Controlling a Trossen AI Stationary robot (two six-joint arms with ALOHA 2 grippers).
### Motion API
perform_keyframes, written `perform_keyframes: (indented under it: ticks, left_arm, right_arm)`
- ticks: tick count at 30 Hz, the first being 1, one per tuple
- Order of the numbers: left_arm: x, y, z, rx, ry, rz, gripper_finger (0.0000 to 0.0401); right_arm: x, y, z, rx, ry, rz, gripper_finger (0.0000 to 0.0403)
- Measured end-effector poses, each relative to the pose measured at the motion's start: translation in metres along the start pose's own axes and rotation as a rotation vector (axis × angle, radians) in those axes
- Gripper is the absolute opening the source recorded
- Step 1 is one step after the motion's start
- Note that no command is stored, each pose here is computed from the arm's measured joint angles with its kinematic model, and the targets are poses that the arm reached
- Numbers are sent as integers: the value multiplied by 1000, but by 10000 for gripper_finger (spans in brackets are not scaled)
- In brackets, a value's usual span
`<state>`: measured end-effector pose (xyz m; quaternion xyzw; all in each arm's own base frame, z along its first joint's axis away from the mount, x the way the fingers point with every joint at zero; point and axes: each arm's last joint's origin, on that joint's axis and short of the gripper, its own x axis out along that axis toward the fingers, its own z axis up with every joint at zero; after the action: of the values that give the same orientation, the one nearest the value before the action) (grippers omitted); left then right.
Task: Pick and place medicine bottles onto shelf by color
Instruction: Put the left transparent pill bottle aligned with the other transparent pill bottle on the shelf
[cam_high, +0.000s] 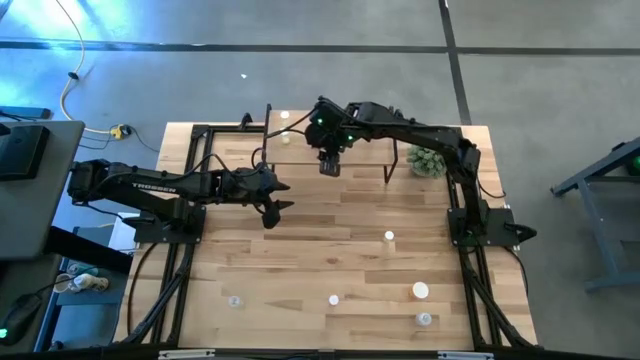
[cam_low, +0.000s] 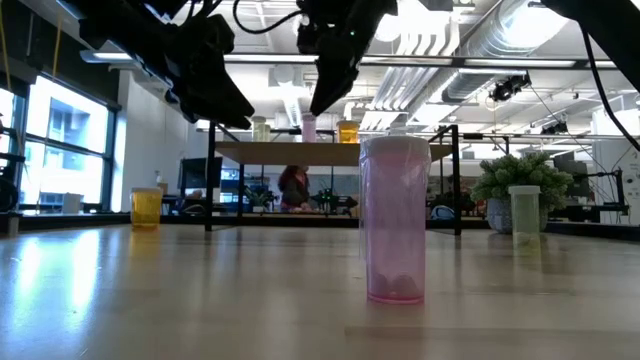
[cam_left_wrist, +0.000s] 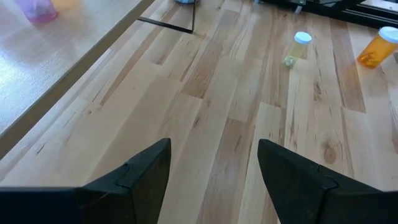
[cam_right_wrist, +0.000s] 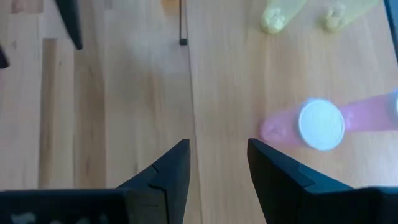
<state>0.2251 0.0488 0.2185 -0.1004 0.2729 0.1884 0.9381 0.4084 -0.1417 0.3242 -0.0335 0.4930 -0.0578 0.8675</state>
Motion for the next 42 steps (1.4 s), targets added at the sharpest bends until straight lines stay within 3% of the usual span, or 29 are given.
perform_keyframes:
  ticks: [12, 21, 26, 31, 42]
  left_arm:
    - [0, 0, -2, 43, 21, 2, 232]
    - [0, 0, -3, 20, 28, 6, 243]
    - [0, 1, -5, 15, 48, 5, 265]
    - [-2, -5, -8, 17, 89, -78, 268]
    - [-8, -30, -14, 112, 113, -128, 264]
  right_arm:
    - [-28, 13, 2, -21, 69, 57, 152]
    - [-61, 22, -11, 33, 138, 74, 152]
    - [-81, 35, -16, 44, 178, 12, 152]
    - [-95, 46, -18, 55, 178, -52, 152]
    - [-77, 73, -52, 71, 189, -90, 152]
